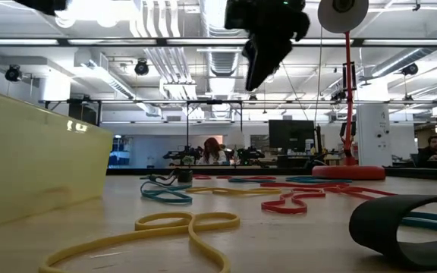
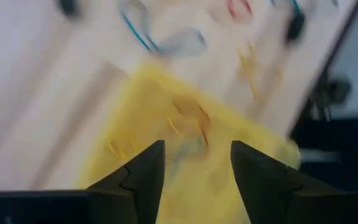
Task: Pick and place rubber bands into bin
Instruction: Put the red rubber band into the bin
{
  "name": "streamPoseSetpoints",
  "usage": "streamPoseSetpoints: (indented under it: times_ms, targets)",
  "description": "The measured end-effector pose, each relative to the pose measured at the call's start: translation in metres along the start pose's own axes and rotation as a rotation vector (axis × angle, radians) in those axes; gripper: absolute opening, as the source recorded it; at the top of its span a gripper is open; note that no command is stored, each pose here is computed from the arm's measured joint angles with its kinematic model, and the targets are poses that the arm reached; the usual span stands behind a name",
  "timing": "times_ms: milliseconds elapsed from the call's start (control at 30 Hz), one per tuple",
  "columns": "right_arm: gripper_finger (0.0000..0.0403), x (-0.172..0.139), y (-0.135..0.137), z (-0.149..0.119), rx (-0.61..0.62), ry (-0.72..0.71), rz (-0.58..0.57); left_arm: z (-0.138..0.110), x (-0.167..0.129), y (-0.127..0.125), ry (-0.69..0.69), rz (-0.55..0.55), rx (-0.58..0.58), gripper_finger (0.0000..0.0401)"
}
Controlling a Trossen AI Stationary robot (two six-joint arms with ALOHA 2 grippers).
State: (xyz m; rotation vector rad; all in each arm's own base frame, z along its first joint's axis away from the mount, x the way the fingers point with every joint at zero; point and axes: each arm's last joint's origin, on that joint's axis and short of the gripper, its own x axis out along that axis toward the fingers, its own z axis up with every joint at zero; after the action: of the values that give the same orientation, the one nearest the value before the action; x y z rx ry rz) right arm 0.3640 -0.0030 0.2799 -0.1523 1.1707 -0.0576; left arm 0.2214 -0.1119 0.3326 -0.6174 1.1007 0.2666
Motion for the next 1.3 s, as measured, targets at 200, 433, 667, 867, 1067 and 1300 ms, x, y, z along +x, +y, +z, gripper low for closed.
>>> streamPoseSetpoints:
  times_ms: [200,433,667,867,1067,1300]
  targets:
    - [0.0183,-0.016,0.0,-0.038,0.108,-0.047,-0.005,0.044,-0.002,0.047,-0.114,0.111,-0.041,0.0168]
    - [0.0183,-0.027,0.002,-0.075,0.272,-0.078,-0.003,0.086,0.001,0.106,-0.117,0.206,-0.069,0.0168]
    - [0.0183,0.003,0.016,-0.12,0.149,0.049,0.069,0.1,0.004,0.148,-0.077,0.245,-0.047,0.0168]
    - [0.0182,0.045,0.026,-0.138,0.146,0.045,0.16,0.106,0.001,0.157,-0.099,0.235,-0.009,0.0168]
    - [0.0182,0.067,0.027,-0.125,0.052,-0.067,0.153,0.106,0.003,0.157,-0.097,0.216,0.001,0.0168]
    - [0.018,0.101,0.026,-0.122,0.065,0.028,0.151,0.105,0.006,0.158,-0.088,0.218,0.029,0.0168]
